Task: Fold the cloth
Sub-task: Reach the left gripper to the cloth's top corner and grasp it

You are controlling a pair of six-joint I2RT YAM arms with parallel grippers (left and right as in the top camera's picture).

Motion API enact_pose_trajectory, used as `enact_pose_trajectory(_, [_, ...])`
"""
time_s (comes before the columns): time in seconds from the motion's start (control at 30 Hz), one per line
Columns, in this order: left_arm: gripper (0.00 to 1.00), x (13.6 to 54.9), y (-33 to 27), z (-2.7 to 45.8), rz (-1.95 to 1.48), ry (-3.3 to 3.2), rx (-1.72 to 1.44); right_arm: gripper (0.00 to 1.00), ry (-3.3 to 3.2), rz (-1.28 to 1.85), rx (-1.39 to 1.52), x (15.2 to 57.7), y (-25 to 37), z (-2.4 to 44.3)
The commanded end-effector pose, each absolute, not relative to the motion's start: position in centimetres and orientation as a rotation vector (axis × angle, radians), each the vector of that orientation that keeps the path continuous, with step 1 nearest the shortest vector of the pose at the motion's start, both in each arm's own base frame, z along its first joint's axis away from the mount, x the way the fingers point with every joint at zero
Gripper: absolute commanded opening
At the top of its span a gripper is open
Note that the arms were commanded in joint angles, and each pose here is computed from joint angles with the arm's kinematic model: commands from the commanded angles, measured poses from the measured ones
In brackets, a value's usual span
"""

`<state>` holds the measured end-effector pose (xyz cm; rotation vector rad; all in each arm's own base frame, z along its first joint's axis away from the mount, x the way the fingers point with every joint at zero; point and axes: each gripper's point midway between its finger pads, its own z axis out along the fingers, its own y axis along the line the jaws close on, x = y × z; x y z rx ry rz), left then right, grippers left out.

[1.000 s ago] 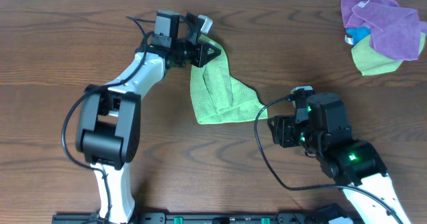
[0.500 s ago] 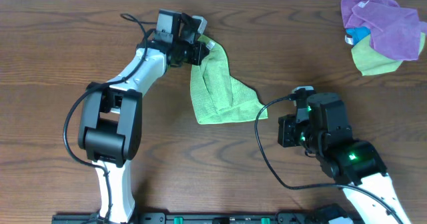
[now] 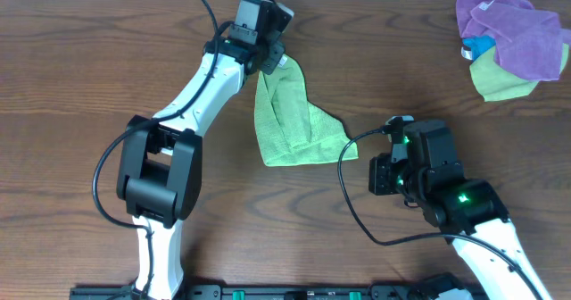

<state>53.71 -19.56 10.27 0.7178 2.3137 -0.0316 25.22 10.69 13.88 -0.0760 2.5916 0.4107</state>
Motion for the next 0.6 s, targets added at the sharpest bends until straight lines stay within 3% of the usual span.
enact_pose_trajectory(0.0, [0.06, 54.0, -18.2, 7.4, 0.088, 2.363, 0.751, 0.01, 2.574, 0.423, -0.06, 25.6, 10.7, 14.7])
enact_pose_trajectory(0.57, [0.06, 51.7, -21.2, 4.0, -0.092, 2.429, 0.859, 0.01, 2.574, 0.42, -0.069, 25.6, 10.7, 14.7])
